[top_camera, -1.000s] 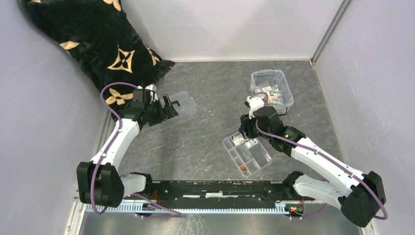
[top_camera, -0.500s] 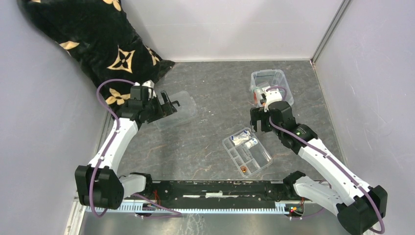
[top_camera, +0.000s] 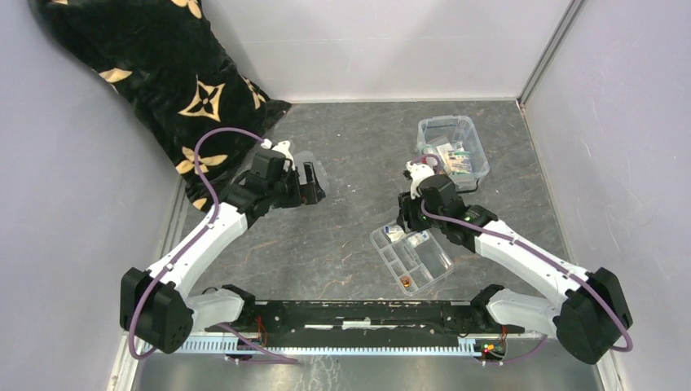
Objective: Organize the medicine kit
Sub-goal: Adjust the medical item in the medicine box compartment.
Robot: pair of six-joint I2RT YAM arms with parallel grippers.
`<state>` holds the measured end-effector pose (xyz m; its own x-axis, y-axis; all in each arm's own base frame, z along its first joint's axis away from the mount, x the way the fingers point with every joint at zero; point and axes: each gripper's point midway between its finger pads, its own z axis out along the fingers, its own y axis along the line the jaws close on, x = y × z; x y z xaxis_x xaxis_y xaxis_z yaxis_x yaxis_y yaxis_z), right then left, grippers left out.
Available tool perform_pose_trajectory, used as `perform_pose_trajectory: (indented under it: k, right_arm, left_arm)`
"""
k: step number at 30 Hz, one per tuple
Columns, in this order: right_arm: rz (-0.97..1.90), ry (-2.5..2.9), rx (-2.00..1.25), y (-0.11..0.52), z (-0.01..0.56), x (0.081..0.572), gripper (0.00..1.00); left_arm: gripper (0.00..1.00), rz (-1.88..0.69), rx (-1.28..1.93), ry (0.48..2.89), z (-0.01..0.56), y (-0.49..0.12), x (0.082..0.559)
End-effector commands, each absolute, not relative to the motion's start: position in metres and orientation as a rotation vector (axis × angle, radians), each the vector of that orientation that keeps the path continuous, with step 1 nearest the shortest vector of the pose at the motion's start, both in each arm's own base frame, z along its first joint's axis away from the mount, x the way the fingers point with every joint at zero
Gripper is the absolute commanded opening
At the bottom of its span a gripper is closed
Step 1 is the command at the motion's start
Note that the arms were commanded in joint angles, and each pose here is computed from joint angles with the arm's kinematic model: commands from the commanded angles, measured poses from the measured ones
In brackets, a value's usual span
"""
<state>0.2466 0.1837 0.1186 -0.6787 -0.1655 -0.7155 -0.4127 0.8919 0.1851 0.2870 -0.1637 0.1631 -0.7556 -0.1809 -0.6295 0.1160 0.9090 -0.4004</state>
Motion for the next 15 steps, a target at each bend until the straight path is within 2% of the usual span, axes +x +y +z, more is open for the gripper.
perform_pose_trajectory:
  k: [1, 15]
  right_arm:
    - [0.468, 2.297, -0.398, 0.202, 0.110, 0.249, 0.47]
    - [0.392, 2.395, -0.434, 0.202, 0.067, 0.248, 0.46]
  left_arm:
    - [1.00, -0.527, -0.132, 2.357, 0.151, -0.165, 0.296]
    - [1.00, -0.491, -0.111, 2.370, 0.144, -0.162, 0.296]
